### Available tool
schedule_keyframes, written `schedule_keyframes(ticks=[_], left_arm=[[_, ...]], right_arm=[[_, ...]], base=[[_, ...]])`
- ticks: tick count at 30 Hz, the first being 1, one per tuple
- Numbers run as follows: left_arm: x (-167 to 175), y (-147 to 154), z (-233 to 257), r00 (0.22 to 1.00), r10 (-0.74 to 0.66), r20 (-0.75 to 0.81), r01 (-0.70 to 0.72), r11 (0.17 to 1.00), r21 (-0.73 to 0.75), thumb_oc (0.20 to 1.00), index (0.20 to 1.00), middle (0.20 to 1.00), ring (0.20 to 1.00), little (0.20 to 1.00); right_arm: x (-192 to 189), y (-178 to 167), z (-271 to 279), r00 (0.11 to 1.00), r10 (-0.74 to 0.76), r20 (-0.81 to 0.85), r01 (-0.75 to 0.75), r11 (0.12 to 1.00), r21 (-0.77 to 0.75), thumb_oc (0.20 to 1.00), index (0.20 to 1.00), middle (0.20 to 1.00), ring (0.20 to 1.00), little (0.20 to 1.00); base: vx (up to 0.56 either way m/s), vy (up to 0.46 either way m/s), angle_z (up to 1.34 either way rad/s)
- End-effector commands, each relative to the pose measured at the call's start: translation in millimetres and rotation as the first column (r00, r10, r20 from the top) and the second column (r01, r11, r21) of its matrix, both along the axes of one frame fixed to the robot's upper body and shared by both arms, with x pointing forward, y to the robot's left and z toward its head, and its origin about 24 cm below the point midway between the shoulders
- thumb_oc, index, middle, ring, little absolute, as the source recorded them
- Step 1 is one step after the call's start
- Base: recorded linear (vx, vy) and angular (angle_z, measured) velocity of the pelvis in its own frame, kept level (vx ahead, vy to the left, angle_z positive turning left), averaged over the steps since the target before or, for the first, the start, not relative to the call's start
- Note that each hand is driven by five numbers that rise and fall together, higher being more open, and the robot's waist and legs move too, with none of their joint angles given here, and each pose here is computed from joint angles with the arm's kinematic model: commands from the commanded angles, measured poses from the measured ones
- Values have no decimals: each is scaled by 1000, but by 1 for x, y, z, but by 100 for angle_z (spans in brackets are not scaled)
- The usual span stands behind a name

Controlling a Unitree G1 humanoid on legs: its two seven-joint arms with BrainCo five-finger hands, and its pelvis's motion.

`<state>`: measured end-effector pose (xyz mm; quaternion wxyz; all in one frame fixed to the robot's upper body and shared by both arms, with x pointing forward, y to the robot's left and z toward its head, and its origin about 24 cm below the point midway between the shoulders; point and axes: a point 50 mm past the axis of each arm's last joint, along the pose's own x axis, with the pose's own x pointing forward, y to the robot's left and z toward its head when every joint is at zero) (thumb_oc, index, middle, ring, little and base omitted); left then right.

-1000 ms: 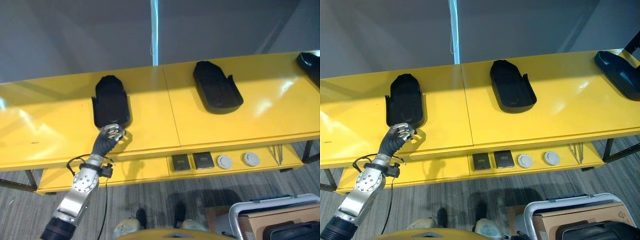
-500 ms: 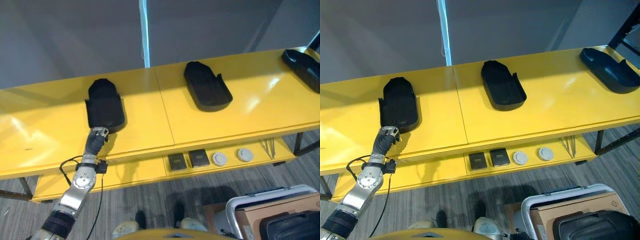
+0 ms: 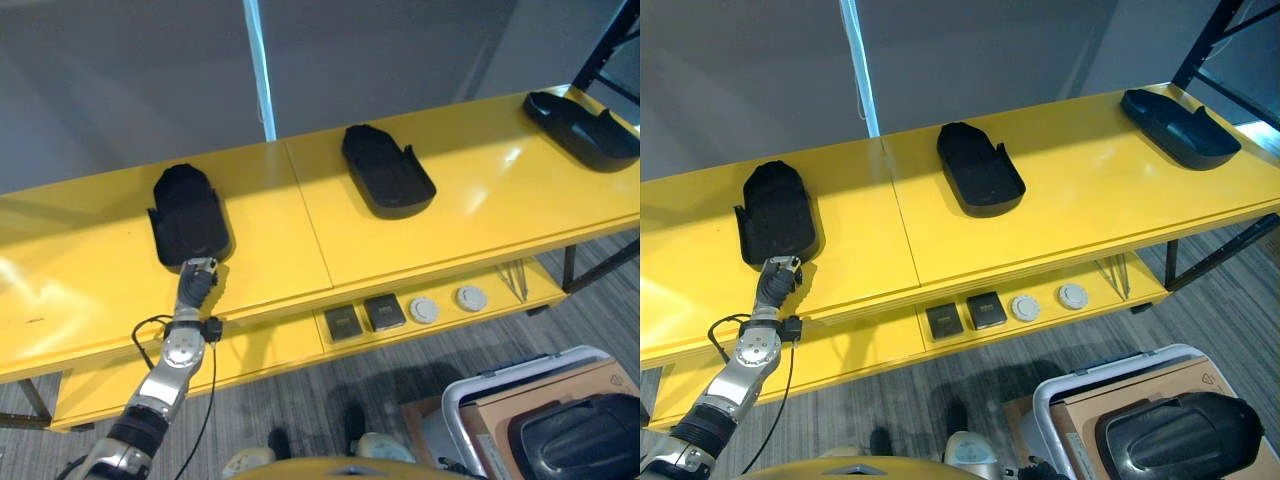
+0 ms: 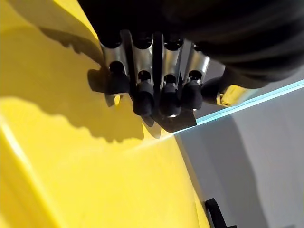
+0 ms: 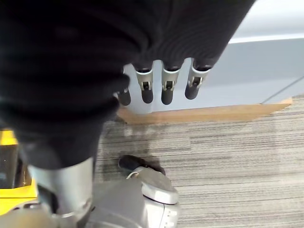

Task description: Move parts from the plastic box to the shelf.

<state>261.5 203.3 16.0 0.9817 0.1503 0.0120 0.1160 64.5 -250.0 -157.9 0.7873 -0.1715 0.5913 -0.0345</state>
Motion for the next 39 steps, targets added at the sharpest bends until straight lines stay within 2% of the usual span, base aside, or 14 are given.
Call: schedule_keyframes(ticks=[1,5,14,17,23,24,25,28,32,37,39], left_arm=[[17,7,16,994,75,85,-75,997,-4,200,200,200,200,200],[20,21,14,984,162,79,-163,987,2,200,200,200,200,200],[19,35,13,972,222,78,-222,975,-11,200,200,200,200,200],[17,35,14,975,201,93,-201,980,-16,200,200,200,200,200],[16,24,38,982,60,180,-53,997,-48,216,216,216,216,216],[15,21,45,979,22,205,-9,998,-60,881,881,881,881,881],[14,17,51,975,-14,224,29,998,-60,1000,1000,1000,1000,1000],[10,5,71,948,-144,285,168,984,-62,1000,1000,1000,1000,1000],[-1,-15,97,866,-343,364,370,929,-7,1000,1000,1000,1000,1000],[-7,-22,101,836,-422,350,462,886,-34,1000,1000,1000,1000,1000],[-11,-29,94,802,-535,267,547,836,32,1000,1000,1000,1000,1000]], right_arm=[[-16,-2,-1,996,74,-58,-74,997,-8,1000,1000,1000,1000,1000],[-17,-5,-1,993,93,-70,-94,996,-12,1000,1000,1000,1000,1000],[-18,-8,0,992,104,-72,-106,994,-18,1000,1000,1000,1000,1000],[-18,-8,0,992,106,-73,-108,994,-17,1000,1000,1000,1000,1000],[-17,-4,-1,993,93,-67,-94,995,-12,1000,1000,1000,1000,1000],[-17,-2,-2,994,84,-64,-85,996,-10,1000,1000,1000,1000,1000],[-17,-1,-2,995,76,-62,-76,997,-8,1000,1000,1000,1000,1000],[-15,1,-3,996,60,-60,-61,998,-12,1000,1000,1000,1000,1000],[-11,2,-4,999,20,-46,-21,1000,-20,1000,1000,1000,1000,1000],[-5,2,-3,999,-45,-12,45,999,-9,1000,1000,1000,1000,1000],[1,1,-1,1000,-29,-2,29,1000,-10,1000,1000,1000,1000,1000]], base=[[30,4,-3],[31,5,-1],[0,0,0],[0,0,0],[0,0,0],[0,0,0],[-54,-4,2],[-76,-8,5],[-113,-15,13],[-70,-28,6],[-87,-72,4]])
